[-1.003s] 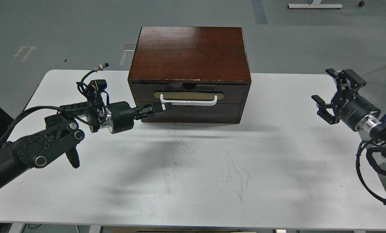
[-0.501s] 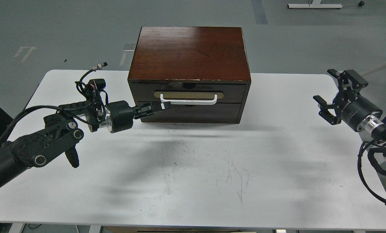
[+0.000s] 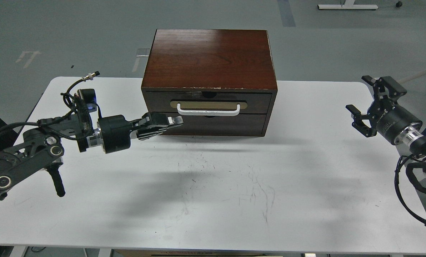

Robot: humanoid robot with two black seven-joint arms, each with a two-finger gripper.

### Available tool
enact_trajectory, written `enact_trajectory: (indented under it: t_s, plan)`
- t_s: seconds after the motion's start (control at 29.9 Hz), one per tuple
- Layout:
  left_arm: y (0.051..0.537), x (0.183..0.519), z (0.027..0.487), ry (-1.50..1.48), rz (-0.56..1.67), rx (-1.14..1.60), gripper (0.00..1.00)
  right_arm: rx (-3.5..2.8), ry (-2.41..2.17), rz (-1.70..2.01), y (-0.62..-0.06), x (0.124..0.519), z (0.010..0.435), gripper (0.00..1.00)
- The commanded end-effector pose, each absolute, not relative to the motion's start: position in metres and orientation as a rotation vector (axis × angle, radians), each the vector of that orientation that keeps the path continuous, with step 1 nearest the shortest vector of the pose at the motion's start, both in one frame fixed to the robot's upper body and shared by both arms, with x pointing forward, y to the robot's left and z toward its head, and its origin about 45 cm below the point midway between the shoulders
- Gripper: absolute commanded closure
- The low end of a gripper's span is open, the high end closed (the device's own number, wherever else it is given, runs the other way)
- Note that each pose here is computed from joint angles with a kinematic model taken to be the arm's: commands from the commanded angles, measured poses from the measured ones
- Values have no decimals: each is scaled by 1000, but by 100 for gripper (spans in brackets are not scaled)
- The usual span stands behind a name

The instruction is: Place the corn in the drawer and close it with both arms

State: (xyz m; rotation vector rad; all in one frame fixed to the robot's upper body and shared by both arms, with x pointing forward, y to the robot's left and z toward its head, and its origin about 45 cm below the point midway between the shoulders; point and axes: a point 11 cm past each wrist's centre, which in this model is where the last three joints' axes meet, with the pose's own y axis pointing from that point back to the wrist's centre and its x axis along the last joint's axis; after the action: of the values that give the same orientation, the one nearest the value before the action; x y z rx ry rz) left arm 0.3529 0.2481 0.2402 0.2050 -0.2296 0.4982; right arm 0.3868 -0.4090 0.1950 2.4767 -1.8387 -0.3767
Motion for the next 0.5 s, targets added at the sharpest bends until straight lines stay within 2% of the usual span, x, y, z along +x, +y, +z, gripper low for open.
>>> enact_trajectory:
  t_s: [0.0,0.23,0.47]
  plan:
    - [272,360,258,-114,620,88,1,2493,-1849,-374,-406,390,198,1]
    - [315,365,267,53,809,-70,1,2514,-1836,-397,-396,391,194,0]
    - [363,347,232,179,960,-47,1,2551,-1826,-420,-382,395,192,0]
